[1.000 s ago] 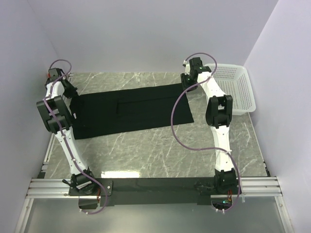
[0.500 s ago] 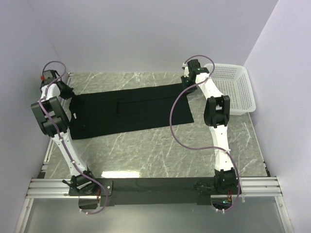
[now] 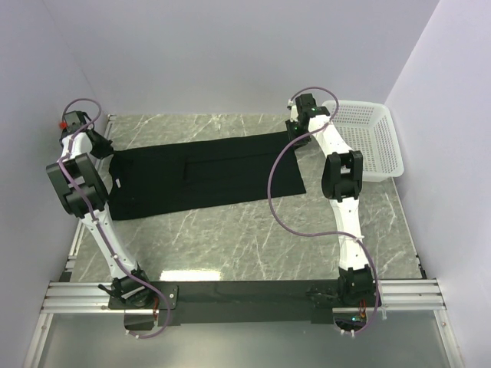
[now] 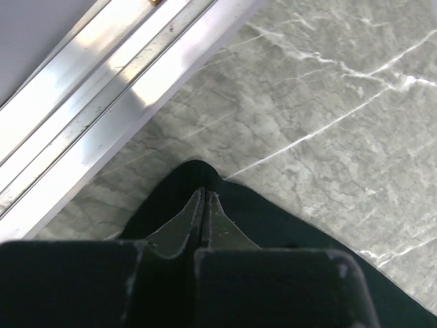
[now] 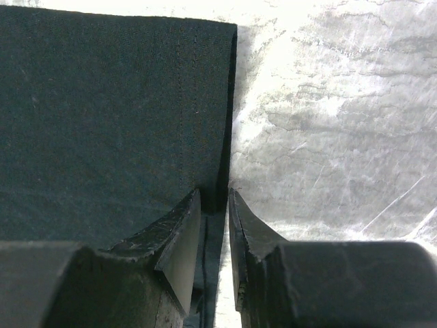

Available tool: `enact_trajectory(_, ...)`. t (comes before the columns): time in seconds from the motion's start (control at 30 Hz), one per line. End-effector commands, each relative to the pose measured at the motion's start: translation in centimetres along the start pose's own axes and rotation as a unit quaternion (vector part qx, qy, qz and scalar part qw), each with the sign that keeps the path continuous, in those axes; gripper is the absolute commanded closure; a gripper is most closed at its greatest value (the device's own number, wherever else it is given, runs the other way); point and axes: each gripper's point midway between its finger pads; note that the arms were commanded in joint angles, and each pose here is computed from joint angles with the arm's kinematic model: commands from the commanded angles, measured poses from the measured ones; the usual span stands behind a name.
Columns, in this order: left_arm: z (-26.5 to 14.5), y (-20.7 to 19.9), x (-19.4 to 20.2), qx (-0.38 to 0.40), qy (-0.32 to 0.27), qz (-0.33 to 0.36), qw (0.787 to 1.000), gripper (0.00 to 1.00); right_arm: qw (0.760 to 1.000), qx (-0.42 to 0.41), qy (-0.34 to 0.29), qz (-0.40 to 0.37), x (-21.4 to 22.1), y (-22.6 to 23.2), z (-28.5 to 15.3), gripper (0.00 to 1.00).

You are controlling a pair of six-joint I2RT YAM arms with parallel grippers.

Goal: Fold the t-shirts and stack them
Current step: Fold the tshirt

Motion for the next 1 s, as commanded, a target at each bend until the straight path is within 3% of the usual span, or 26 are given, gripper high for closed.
enact_trajectory(0.0,-1.7,2.1,-4.5,-0.041,-0.06,-0.053,0.996,0.99,1.0,0.01,0.011,-0.001,0.4,0.0,0.4,0.7)
enact_trajectory(0.13,-2.0,1.4,-5.2,-0.032,-0.067,-0.047,0.996,0.79,1.0,0.01,0.009,-0.002,0.3,0.1,0.3,0.69)
enact_trajectory(0.27,-4.1,-0.1,-6.6,-0.006,-0.093,-0.031,0.995,0.68,1.0,0.006,0.009,-0.008,0.8,0.2,0.3,0.65)
enact_trajectory(0.47,-9.4,-1.8,-8.0,0.018,-0.132,0.015,0.991,0.63,0.999,0.012,-0.033,-0.028,-1.3,-0.1,-1.8,0.57)
enact_trajectory(0.63,-11.3,0.9,-7.7,-0.047,-0.14,0.04,0.988,0.57,0.997,0.003,-0.066,-0.047,-3.2,0.4,-4.0,0.52)
enact_trajectory(0.77,-14.0,0.6,-7.1,-0.035,-0.148,0.047,0.987,0.57,0.992,-0.011,-0.099,-0.078,-4.5,1.0,-6.7,0.45)
enact_trajectory(0.97,-17.3,2.1,-0.3,0.009,-0.111,0.026,0.993,0.56,0.971,-0.068,-0.153,-0.174,-5.4,3.4,-10.9,0.4)
Point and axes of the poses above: each gripper's point midway between its finger pads, its own z axis out along the fingers, its own y axis along the line the jaws close on, x = y × z, and after that the axes turned 5 degrees about -z, right-handed
